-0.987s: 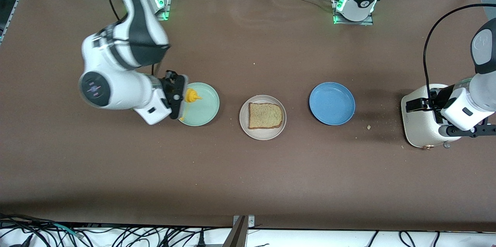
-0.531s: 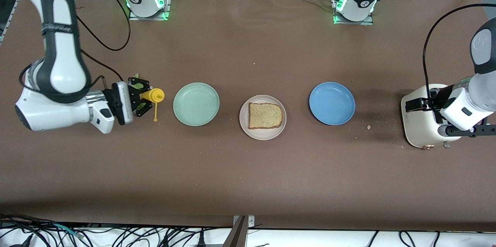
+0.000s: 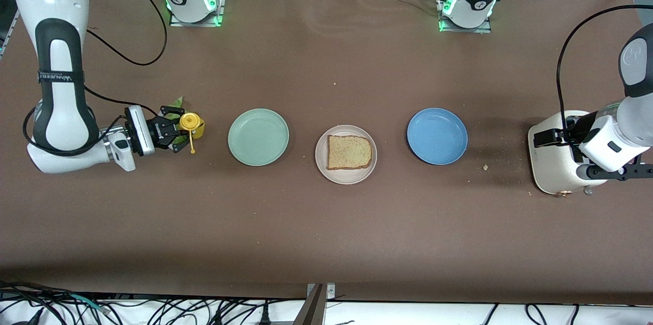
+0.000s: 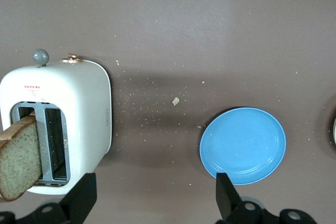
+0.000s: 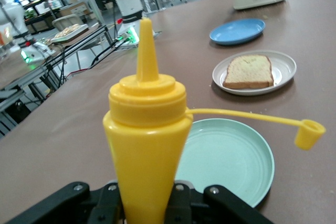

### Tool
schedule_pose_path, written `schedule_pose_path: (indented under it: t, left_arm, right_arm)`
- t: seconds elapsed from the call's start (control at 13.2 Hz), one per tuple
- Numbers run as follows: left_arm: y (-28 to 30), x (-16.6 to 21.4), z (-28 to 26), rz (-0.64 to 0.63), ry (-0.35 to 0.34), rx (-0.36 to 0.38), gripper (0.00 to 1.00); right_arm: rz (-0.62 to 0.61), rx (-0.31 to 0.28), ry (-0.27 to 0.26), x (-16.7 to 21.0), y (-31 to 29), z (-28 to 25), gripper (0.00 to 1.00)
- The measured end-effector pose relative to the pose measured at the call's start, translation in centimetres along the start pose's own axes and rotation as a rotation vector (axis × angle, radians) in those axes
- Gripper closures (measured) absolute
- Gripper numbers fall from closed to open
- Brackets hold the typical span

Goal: Make sandwich in beige plate with both arms
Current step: 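Carry the mustard bottle back beside the lettuce with the right gripper, then lower the mustard, open the right gripper and draw it back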

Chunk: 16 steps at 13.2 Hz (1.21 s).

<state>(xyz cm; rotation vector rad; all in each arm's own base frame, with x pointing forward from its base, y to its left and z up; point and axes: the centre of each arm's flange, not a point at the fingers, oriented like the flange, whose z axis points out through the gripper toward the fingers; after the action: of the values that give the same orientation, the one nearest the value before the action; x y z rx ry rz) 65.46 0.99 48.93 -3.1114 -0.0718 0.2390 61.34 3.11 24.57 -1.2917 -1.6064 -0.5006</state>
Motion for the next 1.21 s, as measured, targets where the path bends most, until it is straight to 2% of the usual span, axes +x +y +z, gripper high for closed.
schedule_pose_path:
  t: [0.23,0.46,0.76,1.06,1.21]
  left_arm:
    - [0.0,0.0,0.0,-0.001,0.0,0.0,0.0]
    - [-0.1,0.0,0.0,-0.001,0.0,0.0,0.0]
    - [-0.1,0.0,0.0,-0.001,-0.001,0.0,0.0]
    - [-0.1,0.0,0.0,-0.001,-0.001,0.0,0.0]
    - [-0.1,0.0,0.0,-0.001,-0.001,0.0,0.0]
  right_arm:
    - [-0.118,-0.02,0.08,-4.6,-0.7,1.3,0.89]
    - [-0.183,-0.037,0.152,-8.8,-0.7,3.6,0.89]
    - [-0.22,-0.063,0.189,-11.7,-0.7,4.9,0.89]
    - [-0.227,-0.074,0.208,-12.9,-0.6,5.7,0.89]
    - [-0.225,-0.073,0.211,-13.1,-0.6,5.9,0.71]
